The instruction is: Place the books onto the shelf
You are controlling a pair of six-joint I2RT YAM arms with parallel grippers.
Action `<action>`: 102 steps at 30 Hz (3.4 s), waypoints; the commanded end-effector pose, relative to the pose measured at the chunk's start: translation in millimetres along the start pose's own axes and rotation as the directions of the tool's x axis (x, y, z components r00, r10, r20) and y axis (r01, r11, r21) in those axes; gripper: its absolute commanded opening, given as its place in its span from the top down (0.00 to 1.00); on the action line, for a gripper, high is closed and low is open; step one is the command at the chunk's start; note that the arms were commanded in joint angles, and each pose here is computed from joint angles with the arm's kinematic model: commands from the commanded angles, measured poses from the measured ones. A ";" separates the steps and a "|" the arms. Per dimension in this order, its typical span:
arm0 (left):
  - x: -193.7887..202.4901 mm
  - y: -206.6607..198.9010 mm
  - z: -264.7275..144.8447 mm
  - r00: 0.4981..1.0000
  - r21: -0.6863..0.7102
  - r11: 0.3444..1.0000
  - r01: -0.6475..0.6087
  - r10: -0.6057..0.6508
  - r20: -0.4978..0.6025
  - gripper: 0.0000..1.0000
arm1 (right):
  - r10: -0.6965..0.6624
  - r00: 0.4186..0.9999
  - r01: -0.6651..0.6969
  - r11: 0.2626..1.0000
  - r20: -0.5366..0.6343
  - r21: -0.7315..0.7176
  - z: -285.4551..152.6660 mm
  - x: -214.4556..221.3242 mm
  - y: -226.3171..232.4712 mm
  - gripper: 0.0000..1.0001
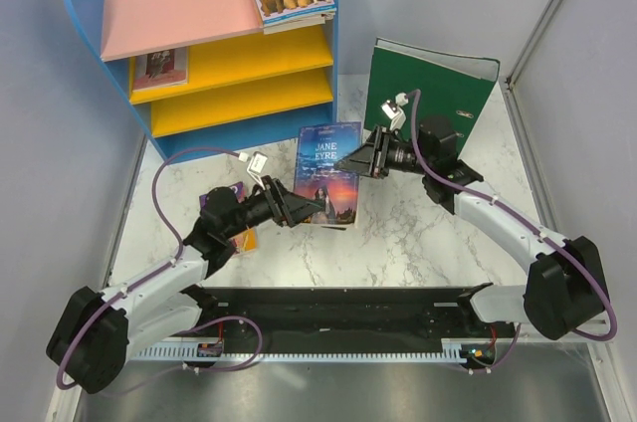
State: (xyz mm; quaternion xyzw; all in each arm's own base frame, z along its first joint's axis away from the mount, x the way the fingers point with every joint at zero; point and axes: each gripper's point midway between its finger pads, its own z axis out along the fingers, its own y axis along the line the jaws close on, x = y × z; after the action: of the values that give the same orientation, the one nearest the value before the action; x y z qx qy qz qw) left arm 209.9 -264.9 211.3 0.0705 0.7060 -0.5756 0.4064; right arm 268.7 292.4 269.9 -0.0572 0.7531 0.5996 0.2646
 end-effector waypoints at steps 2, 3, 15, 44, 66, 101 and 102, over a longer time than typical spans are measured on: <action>1.4 -23.1 -1.0 0.999 0.092 0.995 0.024 -0.021 -0.035 0.37 | -0.130 0.982 0.160 0.961 0.140 -0.227 -11.9 -42.2 80.6 1.00; 3.1 -21.1 -0.4 0.998 0.082 0.996 0.035 -0.032 -0.046 0.45 | -0.132 0.980 0.163 0.960 0.146 -0.227 -12.2 -43.7 81.1 1.00; 4.7 -31.8 -2.9 0.995 0.098 0.994 0.048 -0.039 -0.094 0.47 | -0.118 0.978 0.154 0.965 0.171 -0.213 -10.0 -53.2 74.2 1.00; -139.4 -138.2 -20.1 0.973 -0.071 0.973 -0.220 0.224 0.062 0.98 | -0.157 0.981 0.124 0.958 0.111 0.259 -45.3 25.9 -61.3 0.02; -385.8 -214.7 -0.7 0.924 0.176 0.964 -0.202 0.128 0.361 0.98 | -0.106 0.991 0.130 0.909 -0.083 0.395 -20.4 149.1 -136.2 0.02; -447.5 -99.4 51.4 0.939 0.214 0.967 0.139 -0.197 0.282 0.84 | -0.061 0.992 0.101 0.911 -0.112 0.399 -14.1 158.5 -146.0 0.02; -448.5 -96.5 52.3 0.936 0.208 0.967 0.146 -0.203 0.287 0.80 | -0.058 0.992 0.099 0.911 -0.113 0.400 -14.1 158.9 -146.2 0.02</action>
State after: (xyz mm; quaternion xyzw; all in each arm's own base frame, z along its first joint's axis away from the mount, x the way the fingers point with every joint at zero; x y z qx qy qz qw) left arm 506.5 -179.4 517.4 -0.1112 0.6311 -0.6742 0.3672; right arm 184.3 269.1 62.1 -0.0557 0.8795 0.4024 0.2478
